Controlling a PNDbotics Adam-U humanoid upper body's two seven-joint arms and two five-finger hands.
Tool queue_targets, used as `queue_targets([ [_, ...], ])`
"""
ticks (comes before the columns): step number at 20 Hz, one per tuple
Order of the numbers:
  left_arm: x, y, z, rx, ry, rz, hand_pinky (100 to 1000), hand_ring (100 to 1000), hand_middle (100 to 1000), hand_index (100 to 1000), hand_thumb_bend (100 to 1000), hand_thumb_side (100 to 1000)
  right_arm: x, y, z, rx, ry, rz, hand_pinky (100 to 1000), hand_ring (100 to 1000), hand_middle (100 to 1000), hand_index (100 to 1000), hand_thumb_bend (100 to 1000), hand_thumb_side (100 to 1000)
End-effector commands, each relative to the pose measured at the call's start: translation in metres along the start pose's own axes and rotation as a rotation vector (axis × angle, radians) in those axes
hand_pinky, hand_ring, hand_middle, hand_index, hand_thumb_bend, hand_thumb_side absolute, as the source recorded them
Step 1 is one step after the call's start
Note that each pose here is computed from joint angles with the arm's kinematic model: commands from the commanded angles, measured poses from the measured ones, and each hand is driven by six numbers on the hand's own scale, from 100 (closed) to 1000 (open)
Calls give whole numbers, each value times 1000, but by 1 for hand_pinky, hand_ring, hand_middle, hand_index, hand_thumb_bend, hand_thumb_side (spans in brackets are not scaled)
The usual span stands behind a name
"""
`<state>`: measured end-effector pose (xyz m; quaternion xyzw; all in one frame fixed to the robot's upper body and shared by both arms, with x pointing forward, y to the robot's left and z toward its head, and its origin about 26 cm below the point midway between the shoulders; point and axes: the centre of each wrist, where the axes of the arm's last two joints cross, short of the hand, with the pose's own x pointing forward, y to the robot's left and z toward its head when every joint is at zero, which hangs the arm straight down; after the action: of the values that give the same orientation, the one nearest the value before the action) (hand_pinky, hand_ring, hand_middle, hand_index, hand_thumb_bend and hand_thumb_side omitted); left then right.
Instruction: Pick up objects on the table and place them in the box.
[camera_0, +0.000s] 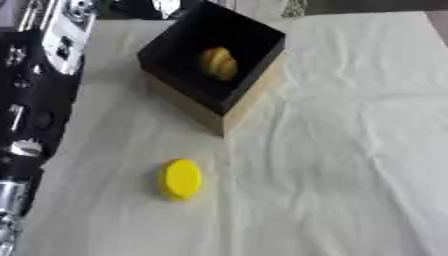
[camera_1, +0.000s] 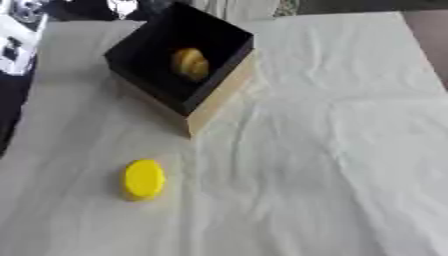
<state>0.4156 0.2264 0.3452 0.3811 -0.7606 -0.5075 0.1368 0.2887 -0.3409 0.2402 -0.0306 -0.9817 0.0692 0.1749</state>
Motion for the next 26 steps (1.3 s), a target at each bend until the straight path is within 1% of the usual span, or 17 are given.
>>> queue_targets([
  [1,20,25,18,-21,-113,13,854,811,765,885,307,479,8,-7,-8,24,-28,45,921,868,604,807,100,504],
  [3,33,24,33,-64,-150,28,856,813,768,891,311,479,8,-8,-7,27,-26,56,920,868,604,807,100,499],
  [5,46,22,47,-105,-181,22,858,817,772,895,338,481,9,-10,-6,31,-24,66,920,868,603,807,100,498],
  [7,59,18,57,-155,-205,6,867,829,783,901,367,497,9,-10,-5,34,-22,74,920,868,603,807,100,497],
  [10,69,11,67,-246,-217,-11,875,843,799,914,389,525,9,-11,-5,37,-21,81,920,868,603,807,100,497],
  [15,74,-2,75,-354,-204,20,882,850,809,933,391,571,9,-10,-3,36,-16,83,921,869,602,807,100,507],
  [20,79,-11,73,-412,-207,67,879,843,800,928,399,604,8,-10,-2,33,-9,85,921,869,602,806,100,515],
  [23,80,-22,74,-448,-196,107,877,836,791,920,412,618,8,-10,-1,31,-3,85,922,869,602,806,100,518],
  [26,80,-37,75,-503,-180,137,877,837,792,920,453,588,8,-10,0,28,2,86,922,869,601,806,100,526],
])
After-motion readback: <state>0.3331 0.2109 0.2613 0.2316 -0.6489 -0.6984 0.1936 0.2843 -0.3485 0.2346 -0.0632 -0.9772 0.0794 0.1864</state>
